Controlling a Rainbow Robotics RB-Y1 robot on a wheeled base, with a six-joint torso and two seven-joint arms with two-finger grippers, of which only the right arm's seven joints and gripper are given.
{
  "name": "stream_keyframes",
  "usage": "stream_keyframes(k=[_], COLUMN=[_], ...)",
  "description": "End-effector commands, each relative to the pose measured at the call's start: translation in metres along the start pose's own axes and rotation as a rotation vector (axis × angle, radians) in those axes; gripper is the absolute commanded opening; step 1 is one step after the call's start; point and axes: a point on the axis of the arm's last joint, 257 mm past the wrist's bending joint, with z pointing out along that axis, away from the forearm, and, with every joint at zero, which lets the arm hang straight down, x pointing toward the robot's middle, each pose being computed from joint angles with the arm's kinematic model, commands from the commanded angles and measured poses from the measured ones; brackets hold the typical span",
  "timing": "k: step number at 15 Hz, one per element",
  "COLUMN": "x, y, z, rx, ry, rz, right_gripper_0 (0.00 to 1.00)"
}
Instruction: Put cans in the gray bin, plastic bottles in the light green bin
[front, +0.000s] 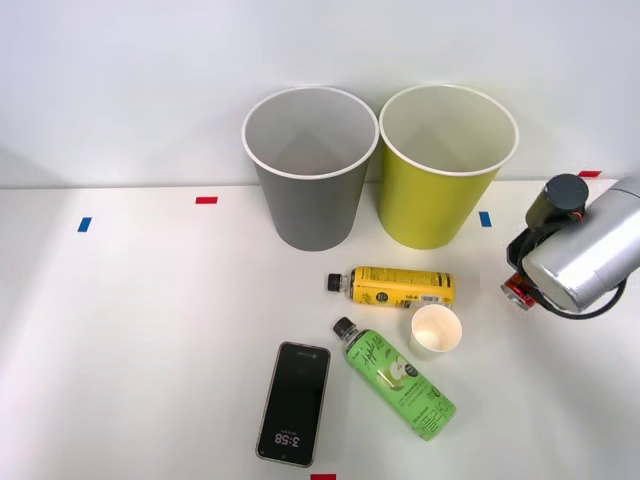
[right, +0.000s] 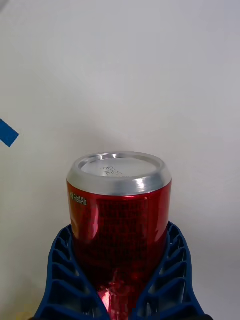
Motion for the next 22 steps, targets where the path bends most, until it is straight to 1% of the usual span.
stream_keyframes(k=[1,4,7,9,11,13,15,18,20,21,22], x=[-0.014,-0.022,-0.018,-0.013,-0.008,-0.001,-0.001,0.000,0.007,0.008,0.013], y=[-0.025,-0.024,-0.015,-0.012,-0.010,-0.010,-0.003,0.038,0.083,0.097,0.117], z=[-0.022,-0.049,-0.081,-0.103,-0.129,-0.134,-0.136,-0.157,-0.188,-0.203,-0.225], rx=[-0.003,-0.027,-0.074,-0.109,-0.150,-0.177,-0.205,-0.362,-0.560,-0.628,-0.734], ry=[-0.145,-0.253,-0.328,-0.371,-0.420,-0.419,-0.438,-0.529,-0.620,-0.659,-0.704], rz=[-0.290,-0.508,-0.669,-0.758,-0.814,-0.824,-0.826,-0.843,-0.857,-0.861,-0.859], right_gripper_0=[0.00,0.00,0.00,0.00,0.00,0.00,0.00,0.00,0.00,0.00,0.00])
